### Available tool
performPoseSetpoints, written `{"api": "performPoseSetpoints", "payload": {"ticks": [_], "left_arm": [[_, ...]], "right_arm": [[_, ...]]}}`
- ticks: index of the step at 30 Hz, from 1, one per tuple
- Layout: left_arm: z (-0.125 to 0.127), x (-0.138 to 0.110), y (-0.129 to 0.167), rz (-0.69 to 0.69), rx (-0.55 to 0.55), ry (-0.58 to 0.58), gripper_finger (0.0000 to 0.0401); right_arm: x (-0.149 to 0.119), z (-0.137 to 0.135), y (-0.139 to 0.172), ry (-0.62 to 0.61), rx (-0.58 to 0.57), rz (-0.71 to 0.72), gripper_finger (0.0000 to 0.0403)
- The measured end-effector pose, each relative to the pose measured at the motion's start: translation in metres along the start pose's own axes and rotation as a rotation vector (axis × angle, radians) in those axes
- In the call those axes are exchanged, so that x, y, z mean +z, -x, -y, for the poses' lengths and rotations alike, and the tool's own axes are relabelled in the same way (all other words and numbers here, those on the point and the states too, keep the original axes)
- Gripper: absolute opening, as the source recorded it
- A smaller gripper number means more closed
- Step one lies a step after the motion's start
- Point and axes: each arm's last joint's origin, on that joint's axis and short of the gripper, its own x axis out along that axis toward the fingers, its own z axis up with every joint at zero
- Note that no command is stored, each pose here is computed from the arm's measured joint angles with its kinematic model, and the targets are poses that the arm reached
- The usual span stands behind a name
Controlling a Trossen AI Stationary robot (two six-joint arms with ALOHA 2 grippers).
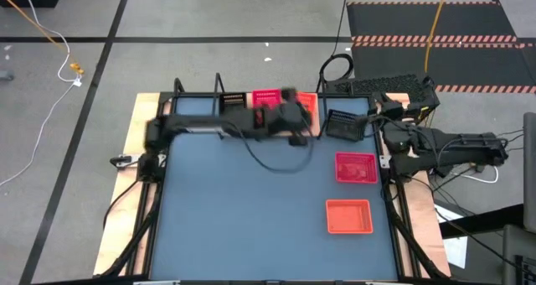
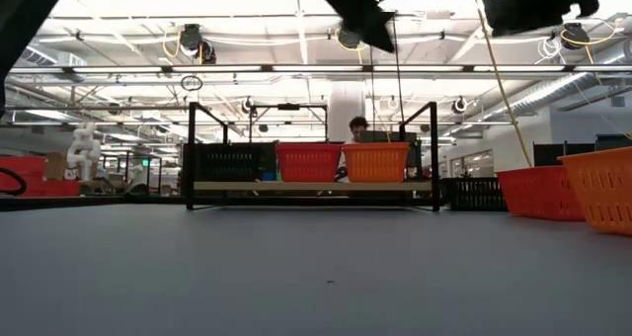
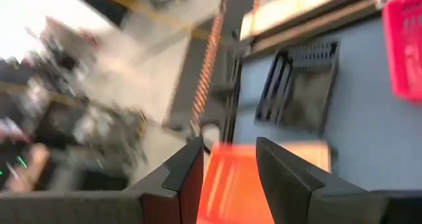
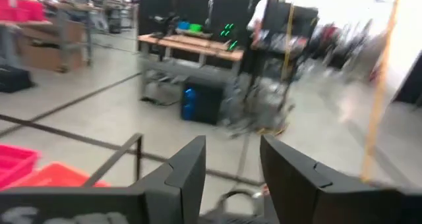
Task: Stack baskets on shelf by color
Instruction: Stack the black basket on top of the black basket on the shelf
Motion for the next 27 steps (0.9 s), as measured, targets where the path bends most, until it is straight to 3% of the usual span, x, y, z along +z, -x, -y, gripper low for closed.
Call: {"api": "performPoseSetpoints", "payload": {"ticks": [5,9,14,16,22,27], "left_arm": [[-0.065,-0.018,0.035,-0.014,-0.103,0.165,0.014],[-0.093,-0.028,0.061,0.054,-0.197,0.232,0.014],[-0.099,-0.044,0.09,0.132,-0.228,0.185,0.014],[-0.098,-0.054,0.102,0.151,-0.217,0.186,0.014],[-0.094,-0.085,0.126,0.284,-0.111,0.255,0.014],[-0.08,-0.114,0.136,0.322,-0.084,0.324,0.014]], "right_arm": [[-0.017,-0.001,-0.012,-0.121,0.159,-0.164,0.0124],[-0.048,-0.004,-0.016,-0.106,0.26,-0.37,0.0122],[-0.088,0.018,-0.014,-0.086,0.045,-0.617,0.0122],[-0.098,0.022,-0.014,-0.167,-0.029,-0.681,0.0122],[-0.1,0.01,-0.023,-0.194,0.052,-0.71,0.0122],[-0.125,0.005,-0.035,-0.16,-0.005,-0.76,0.0121]]}}
